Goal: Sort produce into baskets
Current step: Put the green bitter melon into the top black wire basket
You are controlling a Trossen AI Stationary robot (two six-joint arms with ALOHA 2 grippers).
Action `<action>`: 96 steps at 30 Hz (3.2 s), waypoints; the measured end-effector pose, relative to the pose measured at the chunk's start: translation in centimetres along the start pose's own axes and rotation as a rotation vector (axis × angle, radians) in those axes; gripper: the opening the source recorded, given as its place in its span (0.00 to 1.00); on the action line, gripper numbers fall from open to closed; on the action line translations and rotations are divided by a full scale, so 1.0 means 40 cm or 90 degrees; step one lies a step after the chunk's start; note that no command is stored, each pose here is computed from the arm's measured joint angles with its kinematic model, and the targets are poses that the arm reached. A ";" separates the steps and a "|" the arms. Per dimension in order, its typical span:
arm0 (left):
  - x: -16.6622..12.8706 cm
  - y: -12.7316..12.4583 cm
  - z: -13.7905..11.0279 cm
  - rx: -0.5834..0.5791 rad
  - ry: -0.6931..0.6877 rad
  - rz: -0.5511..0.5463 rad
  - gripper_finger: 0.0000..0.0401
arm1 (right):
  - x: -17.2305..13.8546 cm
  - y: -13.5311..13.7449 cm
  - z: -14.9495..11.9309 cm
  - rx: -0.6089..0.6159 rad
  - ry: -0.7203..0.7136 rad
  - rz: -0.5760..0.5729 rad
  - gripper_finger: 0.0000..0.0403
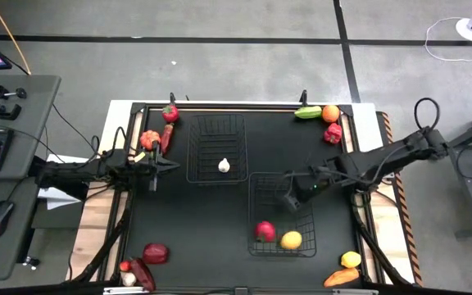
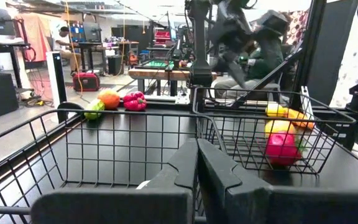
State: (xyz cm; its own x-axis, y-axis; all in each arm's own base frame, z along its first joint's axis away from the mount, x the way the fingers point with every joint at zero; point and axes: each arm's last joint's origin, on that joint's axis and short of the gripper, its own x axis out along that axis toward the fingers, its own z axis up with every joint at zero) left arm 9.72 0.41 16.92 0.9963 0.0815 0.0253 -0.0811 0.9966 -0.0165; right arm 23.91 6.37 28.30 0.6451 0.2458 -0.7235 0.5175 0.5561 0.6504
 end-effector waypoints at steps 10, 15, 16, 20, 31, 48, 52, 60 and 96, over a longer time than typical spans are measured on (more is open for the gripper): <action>0.000 0.000 0.000 0.000 0.000 0.000 0.00 | -0.197 -0.089 0.240 0.009 -0.304 -0.318 0.86; 0.000 0.000 0.000 0.000 0.000 0.000 0.00 | -0.239 -0.228 0.342 0.047 -0.321 -0.457 0.86; 0.000 0.000 0.000 0.000 0.000 0.000 0.00 | -0.240 -0.260 0.362 0.052 -0.301 -0.481 0.86; 0.000 0.000 0.000 0.000 0.000 0.000 0.00 | -0.239 -0.389 0.430 0.100 -0.215 -0.520 0.86; 0.000 0.000 0.000 0.000 0.000 0.000 0.00 | -0.169 -0.639 0.530 0.380 -0.180 -0.472 0.86; 0.000 0.000 0.000 0.000 0.000 0.000 0.00 | -0.162 -0.686 0.544 0.766 -0.402 -0.494 0.86; 0.000 0.000 0.000 0.000 0.000 0.000 0.00 | -0.137 -0.707 0.547 0.817 -0.400 -0.492 0.86; 0.000 0.000 0.000 0.000 0.000 0.000 0.00 | -0.121 -0.720 0.563 0.850 -0.445 -0.464 0.86; 0.000 0.000 0.000 0.000 0.000 0.000 0.00 | -0.111 -0.735 0.478 0.962 -0.541 -0.413 0.79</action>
State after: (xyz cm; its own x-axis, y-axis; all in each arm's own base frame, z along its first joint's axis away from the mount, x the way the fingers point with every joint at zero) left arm 9.72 0.41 16.92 0.9963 0.0816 0.0255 -0.0811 0.9966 -0.0165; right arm 16.56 -26.25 16.82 -0.0091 -0.3718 -0.9283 0.4611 -0.8253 0.3260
